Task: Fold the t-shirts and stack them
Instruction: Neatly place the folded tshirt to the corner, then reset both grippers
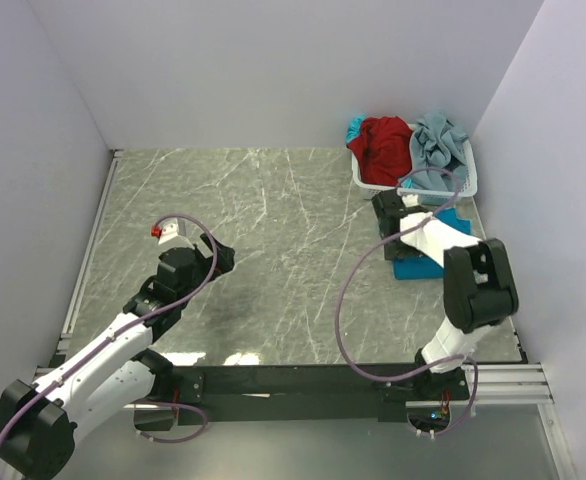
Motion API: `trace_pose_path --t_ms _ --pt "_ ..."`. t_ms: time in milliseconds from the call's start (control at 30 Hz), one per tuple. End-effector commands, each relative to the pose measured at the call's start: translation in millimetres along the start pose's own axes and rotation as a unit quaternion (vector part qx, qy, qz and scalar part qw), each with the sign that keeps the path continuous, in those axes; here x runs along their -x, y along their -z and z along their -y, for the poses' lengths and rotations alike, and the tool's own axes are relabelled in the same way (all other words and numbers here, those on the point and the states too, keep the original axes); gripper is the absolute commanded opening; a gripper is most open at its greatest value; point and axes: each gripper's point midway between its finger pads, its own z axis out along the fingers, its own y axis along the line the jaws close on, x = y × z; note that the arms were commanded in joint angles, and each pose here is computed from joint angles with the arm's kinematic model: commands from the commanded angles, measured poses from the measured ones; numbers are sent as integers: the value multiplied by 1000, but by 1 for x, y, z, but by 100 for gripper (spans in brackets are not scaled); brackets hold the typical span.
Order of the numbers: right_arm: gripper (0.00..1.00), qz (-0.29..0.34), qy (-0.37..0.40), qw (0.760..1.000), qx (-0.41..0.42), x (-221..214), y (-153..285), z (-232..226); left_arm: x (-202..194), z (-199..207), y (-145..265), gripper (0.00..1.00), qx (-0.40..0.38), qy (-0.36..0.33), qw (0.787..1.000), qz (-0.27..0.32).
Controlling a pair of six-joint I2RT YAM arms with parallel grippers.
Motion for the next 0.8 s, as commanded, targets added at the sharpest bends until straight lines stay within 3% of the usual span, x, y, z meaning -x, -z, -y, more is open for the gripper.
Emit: trace_pose_path --t_ms 0,133,167,233,267,333,367,433,467,667,767 --pt "92 88 -89 992 16 43 44 25 20 7 4 99 8 10 1000 21" --pt "93 206 -193 953 112 84 102 39 35 3 8 99 39 15 998 39" --pt "94 262 -228 923 162 101 134 46 44 8 10 99 38 21 998 48" --pt "98 294 -262 896 205 100 151 46 51 8 13 99 49 26 997 56" --pt "99 336 -288 867 228 105 174 58 56 11 14 99 47 28 997 61" --pt "99 348 -304 850 254 93 176 53 65 16 18 99 43 36 996 72" --pt "99 377 -325 826 264 94 191 64 68 17 19 99 43 42 995 76" --pt "99 383 -328 817 279 81 184 57 75 21 23 99 38 48 994 86" --pt "99 409 -341 794 295 82 197 62 76 21 24 99 38 50 994 86" --pt "99 433 -349 760 338 60 194 47 73 17 29 99 46 60 994 79" --pt "99 428 -348 768 326 56 187 49 75 16 31 99 50 62 994 80"
